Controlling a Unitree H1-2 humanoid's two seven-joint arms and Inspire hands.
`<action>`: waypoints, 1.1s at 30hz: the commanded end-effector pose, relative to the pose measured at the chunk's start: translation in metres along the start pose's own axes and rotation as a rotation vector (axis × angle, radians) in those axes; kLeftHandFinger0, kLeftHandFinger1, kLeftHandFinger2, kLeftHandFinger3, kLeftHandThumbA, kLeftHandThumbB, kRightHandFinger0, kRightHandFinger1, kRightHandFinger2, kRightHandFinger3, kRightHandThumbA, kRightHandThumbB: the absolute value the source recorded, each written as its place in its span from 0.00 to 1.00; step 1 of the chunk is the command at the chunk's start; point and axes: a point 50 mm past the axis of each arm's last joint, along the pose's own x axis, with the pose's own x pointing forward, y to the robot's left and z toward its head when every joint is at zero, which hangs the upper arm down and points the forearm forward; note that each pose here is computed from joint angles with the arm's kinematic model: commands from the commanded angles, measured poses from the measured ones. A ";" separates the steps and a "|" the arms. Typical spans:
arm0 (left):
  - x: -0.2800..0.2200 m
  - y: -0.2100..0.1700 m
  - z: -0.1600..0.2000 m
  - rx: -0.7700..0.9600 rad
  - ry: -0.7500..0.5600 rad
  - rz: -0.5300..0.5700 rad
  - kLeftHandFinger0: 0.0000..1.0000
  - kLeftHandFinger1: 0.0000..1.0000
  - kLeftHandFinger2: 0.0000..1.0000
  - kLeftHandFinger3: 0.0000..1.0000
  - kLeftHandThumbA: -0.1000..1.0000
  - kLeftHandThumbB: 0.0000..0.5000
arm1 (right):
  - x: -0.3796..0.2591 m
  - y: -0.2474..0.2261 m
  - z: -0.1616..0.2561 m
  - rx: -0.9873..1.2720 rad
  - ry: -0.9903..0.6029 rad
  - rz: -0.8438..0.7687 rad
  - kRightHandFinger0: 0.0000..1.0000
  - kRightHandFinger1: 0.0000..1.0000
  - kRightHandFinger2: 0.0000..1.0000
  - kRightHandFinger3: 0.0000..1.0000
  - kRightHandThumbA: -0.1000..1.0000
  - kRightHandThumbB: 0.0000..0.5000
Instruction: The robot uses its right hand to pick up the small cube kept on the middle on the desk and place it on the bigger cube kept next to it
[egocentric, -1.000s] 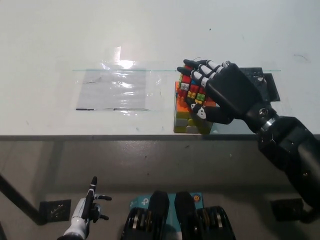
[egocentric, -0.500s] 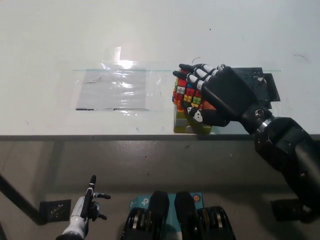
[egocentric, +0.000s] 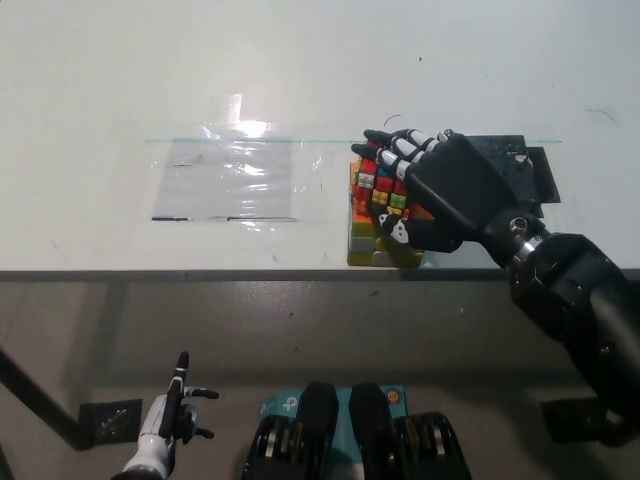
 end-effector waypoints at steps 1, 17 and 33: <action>0.005 0.006 0.011 -0.018 -0.052 0.020 0.35 0.00 0.00 0.00 1.00 1.00 | 0.011 -0.022 -0.010 -0.077 0.016 -0.023 0.00 0.00 0.20 0.71 0.00 0.10; 0.006 0.007 0.014 -0.004 -0.059 0.011 0.36 0.00 0.00 0.00 1.00 1.00 | 0.008 -0.019 -0.004 -0.138 0.086 0.115 1.00 1.00 1.00 1.00 0.78 0.59; 0.004 0.011 0.010 0.002 -0.050 0.025 0.36 0.00 0.00 0.00 1.00 1.00 | 0.005 -0.024 0.016 0.050 0.034 0.001 1.00 1.00 1.00 1.00 0.63 0.87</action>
